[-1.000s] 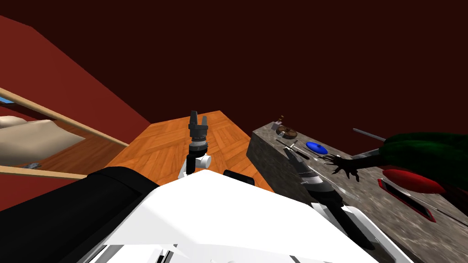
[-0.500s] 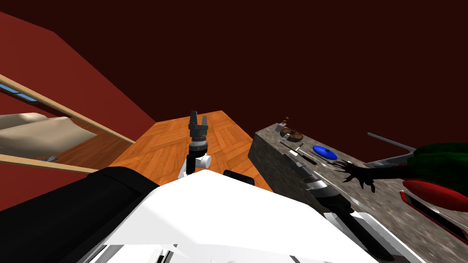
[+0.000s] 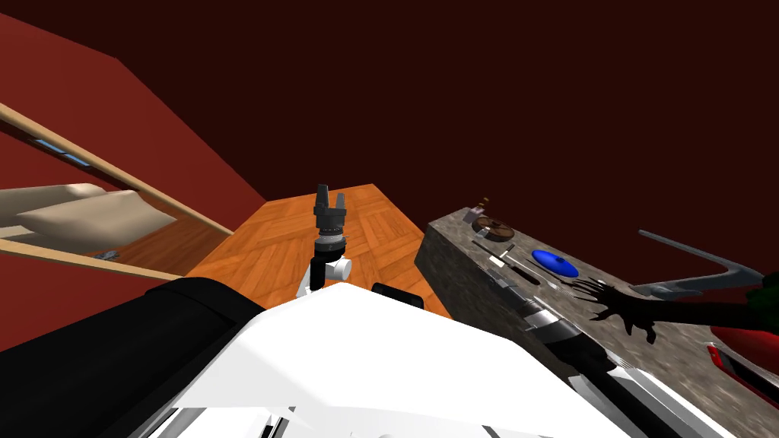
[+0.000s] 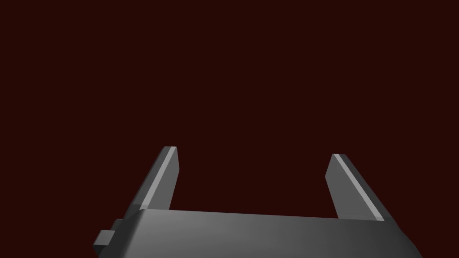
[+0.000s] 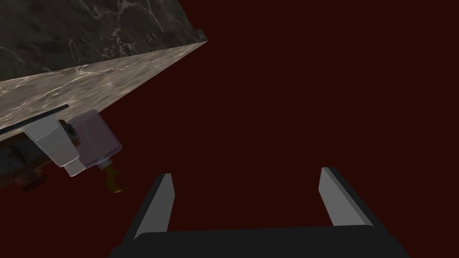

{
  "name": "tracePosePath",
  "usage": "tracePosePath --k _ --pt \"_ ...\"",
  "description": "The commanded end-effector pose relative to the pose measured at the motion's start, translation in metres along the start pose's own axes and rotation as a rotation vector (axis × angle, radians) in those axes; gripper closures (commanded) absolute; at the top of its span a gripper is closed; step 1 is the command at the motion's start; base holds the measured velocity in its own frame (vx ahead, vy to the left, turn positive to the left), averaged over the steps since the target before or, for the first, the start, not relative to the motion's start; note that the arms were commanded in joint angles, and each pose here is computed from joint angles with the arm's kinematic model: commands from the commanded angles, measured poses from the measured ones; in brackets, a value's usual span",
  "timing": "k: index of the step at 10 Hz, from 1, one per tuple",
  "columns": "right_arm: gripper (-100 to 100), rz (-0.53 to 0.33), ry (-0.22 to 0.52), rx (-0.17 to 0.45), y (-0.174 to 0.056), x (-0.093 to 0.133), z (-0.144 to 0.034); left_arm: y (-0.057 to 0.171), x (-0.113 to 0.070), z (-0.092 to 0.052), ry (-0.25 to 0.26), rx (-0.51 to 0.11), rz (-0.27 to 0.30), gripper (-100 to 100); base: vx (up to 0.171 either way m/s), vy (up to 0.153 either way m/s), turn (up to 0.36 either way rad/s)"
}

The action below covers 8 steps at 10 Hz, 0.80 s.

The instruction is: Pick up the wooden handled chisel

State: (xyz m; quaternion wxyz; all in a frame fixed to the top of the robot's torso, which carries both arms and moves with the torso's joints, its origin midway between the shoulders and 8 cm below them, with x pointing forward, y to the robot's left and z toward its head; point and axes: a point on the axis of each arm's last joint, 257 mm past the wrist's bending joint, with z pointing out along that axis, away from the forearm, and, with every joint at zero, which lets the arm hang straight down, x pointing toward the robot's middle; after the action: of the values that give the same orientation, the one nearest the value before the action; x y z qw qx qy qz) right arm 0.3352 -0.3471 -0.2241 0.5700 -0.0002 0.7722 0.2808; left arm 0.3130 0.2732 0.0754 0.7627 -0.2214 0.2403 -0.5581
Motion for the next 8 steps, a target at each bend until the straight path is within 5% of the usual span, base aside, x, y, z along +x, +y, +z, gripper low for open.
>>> tracePosePath --k 1,3,8 --pt "-100 -0.023 0.071 0.044 -0.02 0.016 -0.013 0.0 0.0 0.0 0.0 0.0 0.0 0 0.059 0.009 0.128" --pt "-100 -0.05 0.097 0.037 -0.021 0.013 -0.014 0.0 0.0 0.0 0.0 0.0 0.0 0 0.041 -0.003 0.027" --pt "-100 -0.136 0.314 0.138 -0.077 0.047 -0.063 0.0 0.0 0.0 0.0 0.0 0.0 0 0.058 -0.004 0.104"
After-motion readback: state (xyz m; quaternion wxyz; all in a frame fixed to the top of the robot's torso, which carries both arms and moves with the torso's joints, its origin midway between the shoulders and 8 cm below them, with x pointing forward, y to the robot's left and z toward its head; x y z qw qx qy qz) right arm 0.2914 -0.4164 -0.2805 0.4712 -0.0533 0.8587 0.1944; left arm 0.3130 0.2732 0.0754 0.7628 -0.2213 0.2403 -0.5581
